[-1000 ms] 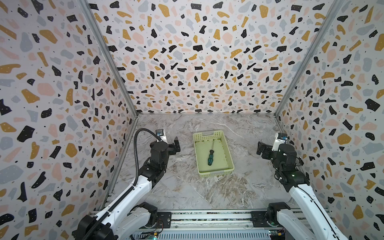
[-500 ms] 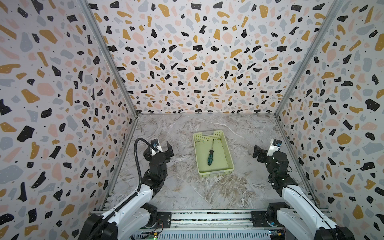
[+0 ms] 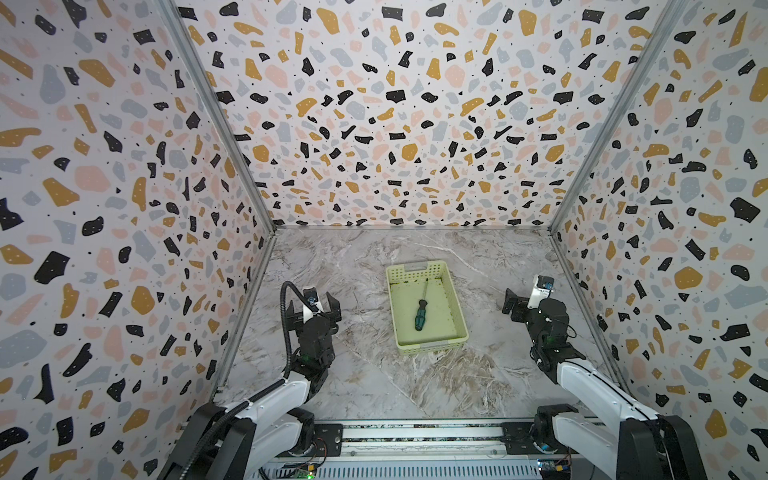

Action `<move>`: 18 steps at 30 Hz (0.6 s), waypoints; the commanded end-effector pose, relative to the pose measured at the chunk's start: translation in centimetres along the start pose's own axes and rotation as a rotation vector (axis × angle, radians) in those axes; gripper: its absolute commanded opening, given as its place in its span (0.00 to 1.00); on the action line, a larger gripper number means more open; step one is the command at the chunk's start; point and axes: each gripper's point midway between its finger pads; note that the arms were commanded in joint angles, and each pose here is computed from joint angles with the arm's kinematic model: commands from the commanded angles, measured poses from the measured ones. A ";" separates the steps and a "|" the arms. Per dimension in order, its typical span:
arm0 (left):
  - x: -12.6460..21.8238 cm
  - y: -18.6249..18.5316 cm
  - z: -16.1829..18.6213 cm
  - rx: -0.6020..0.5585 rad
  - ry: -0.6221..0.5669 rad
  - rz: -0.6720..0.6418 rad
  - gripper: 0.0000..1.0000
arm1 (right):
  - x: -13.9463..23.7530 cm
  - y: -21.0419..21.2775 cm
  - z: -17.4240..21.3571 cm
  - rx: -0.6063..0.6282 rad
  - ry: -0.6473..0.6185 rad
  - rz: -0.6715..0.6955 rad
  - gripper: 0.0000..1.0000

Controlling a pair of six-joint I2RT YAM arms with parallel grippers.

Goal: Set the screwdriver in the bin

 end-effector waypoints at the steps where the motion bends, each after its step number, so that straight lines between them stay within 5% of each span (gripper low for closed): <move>1: 0.1 1.4 -0.9 0.033 -0.076 -0.042 1.00 | -0.2 0.0 -1.0 0.030 -0.054 0.013 0.99; 6: -1.1 0.3 0.6 -0.030 -0.029 0.038 0.91 | -0.8 -0.5 -0.8 0.071 -0.073 0.072 0.99; 8: -1.7 -0.2 0.5 -0.039 -0.028 0.059 1.00 | -0.9 -0.7 -0.4 0.093 -0.091 0.099 0.99; 18: -4.3 -0.7 1.9 0.001 0.026 0.086 1.00 | -1.9 -0.4 0.2 0.218 -0.159 0.171 0.99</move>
Point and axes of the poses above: each gripper's point midway between its finger pads, its own x axis back along the fingers, its own y axis along the line the jaws close on, z = x × y, and after that the axes turned 5 degrees about x, right-handed
